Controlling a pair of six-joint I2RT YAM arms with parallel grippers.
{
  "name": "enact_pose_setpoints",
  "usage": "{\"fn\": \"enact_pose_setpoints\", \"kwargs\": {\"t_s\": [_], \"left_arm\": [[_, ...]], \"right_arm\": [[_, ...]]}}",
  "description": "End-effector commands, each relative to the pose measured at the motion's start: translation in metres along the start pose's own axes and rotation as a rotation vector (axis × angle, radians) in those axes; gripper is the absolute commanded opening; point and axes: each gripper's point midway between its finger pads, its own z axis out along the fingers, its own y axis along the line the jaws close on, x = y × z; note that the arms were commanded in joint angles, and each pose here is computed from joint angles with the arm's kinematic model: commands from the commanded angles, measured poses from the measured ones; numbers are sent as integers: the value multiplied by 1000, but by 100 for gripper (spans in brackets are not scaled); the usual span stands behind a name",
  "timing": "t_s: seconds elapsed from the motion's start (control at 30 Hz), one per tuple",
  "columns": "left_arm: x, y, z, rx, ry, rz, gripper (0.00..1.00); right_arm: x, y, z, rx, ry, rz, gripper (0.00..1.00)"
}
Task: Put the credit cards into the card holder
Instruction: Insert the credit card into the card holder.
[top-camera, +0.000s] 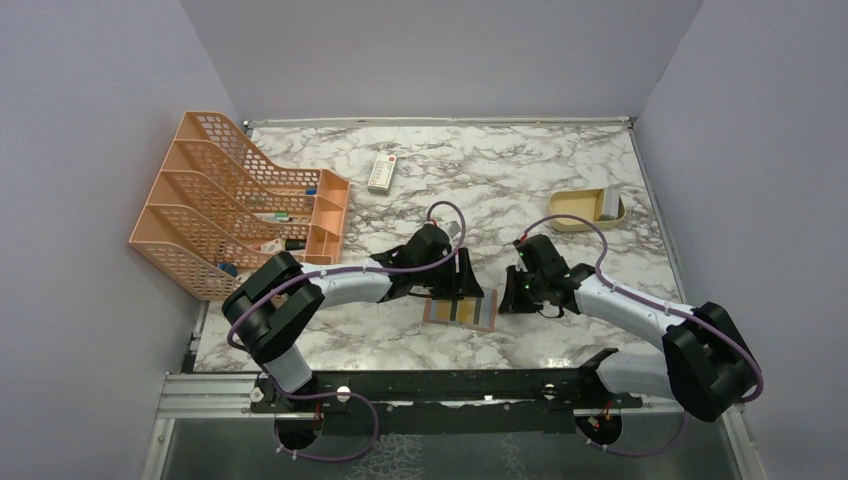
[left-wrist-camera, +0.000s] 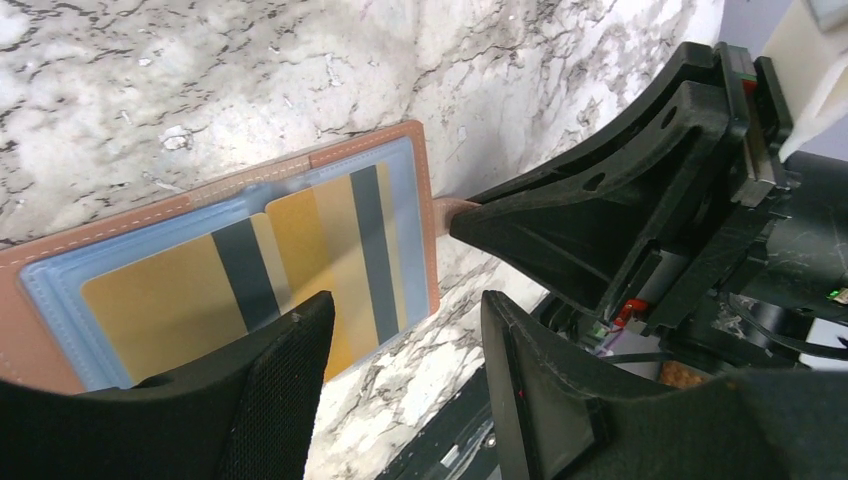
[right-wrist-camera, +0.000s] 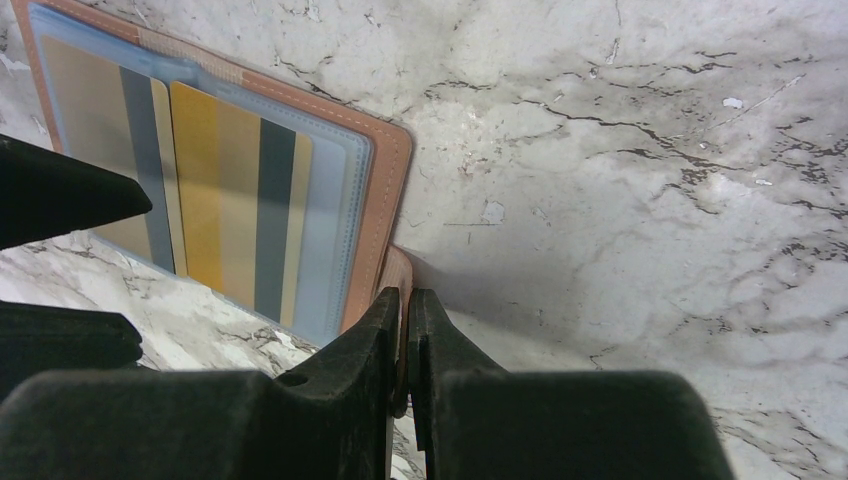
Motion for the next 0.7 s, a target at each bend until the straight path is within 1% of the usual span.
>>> {"fn": "enact_pose_setpoints", "kwargs": {"t_s": [0.0, 0.27, 0.67], "left_arm": [[-4, 3, -2, -40, -19, 33, 58], [-1, 19, 5, -86, -10, 36, 59], [5, 19, 12, -53, 1, 1, 59]], "right_arm": [[-2, 6, 1, -31, -9, -13, 10], [-1, 5, 1, -28, -6, -12, 9], [-2, 8, 2, -43, -10, -12, 9]]}}
